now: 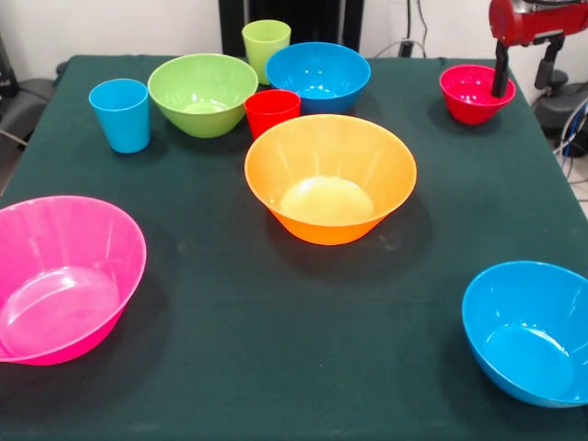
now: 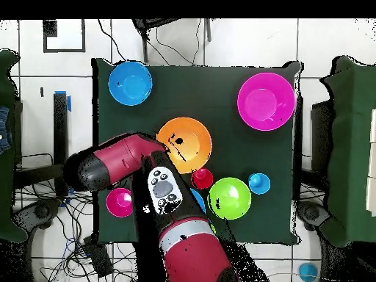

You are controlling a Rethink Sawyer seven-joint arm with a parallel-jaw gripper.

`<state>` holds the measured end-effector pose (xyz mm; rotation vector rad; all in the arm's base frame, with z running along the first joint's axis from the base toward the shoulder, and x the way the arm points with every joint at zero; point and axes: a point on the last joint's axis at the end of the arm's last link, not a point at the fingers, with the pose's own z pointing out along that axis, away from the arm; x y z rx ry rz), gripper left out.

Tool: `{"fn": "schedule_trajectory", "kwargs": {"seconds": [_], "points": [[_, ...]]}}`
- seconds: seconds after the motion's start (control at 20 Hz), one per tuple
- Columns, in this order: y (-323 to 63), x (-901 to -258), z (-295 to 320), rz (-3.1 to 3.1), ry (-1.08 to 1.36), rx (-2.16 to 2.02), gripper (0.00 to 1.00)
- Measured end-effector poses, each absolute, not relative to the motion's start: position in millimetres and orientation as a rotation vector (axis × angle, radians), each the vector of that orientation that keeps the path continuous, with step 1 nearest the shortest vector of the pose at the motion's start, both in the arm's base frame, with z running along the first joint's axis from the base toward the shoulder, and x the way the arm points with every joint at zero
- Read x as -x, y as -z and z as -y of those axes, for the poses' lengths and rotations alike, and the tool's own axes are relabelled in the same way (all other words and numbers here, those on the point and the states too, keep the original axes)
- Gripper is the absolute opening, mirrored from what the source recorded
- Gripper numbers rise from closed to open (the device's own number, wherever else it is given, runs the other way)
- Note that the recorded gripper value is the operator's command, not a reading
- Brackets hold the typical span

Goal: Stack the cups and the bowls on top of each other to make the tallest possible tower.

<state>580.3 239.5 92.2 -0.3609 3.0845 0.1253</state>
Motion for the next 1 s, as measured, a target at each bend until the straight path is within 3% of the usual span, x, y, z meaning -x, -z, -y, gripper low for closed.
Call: {"fn": "schedule_trajectory", "kwargs": {"seconds": [1.0], "points": [[-108,-579,-252,-3.071,-0.060,0.337,1.00]]}}
